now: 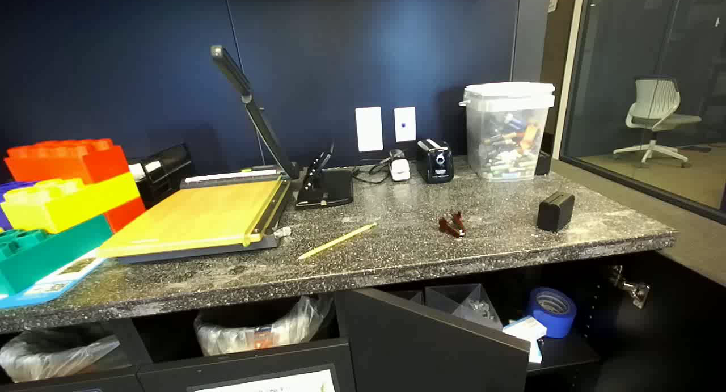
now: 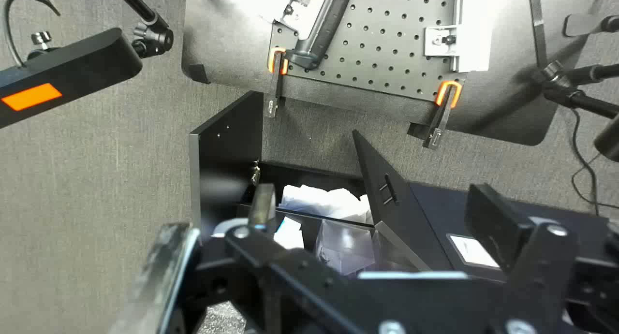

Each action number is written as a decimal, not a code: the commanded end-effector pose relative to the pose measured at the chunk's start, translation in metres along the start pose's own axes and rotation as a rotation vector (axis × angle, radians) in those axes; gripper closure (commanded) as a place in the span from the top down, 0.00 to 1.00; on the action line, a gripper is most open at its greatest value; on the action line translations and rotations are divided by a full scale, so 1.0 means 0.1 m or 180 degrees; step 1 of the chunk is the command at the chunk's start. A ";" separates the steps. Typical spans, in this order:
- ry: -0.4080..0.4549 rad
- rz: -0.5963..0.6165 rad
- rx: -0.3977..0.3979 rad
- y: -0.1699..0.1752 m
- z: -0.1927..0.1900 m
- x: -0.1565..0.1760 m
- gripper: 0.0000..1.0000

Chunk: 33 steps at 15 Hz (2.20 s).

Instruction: Close the left cabinet door

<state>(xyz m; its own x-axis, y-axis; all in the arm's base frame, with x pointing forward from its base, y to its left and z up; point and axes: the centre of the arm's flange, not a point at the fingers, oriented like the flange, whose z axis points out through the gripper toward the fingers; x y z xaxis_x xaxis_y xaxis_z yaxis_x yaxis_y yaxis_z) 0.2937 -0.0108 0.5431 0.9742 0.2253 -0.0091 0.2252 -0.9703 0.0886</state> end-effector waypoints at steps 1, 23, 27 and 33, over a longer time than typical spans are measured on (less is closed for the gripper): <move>0.0005 0.0000 -0.0001 0.00 -0.01 0.00 1.00; 0.0010 0.0001 -0.0002 0.00 -0.01 0.00 1.00; -0.0029 0.0031 -0.0018 -0.07 -0.04 0.17 1.00; -0.0154 0.0179 -0.0091 -0.26 0.17 1.02 1.00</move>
<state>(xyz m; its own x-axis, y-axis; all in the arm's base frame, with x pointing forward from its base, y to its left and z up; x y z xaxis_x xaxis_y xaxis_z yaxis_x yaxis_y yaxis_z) 0.3351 0.0207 0.5360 0.9812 0.1925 -0.0133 0.1928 -0.9751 0.1098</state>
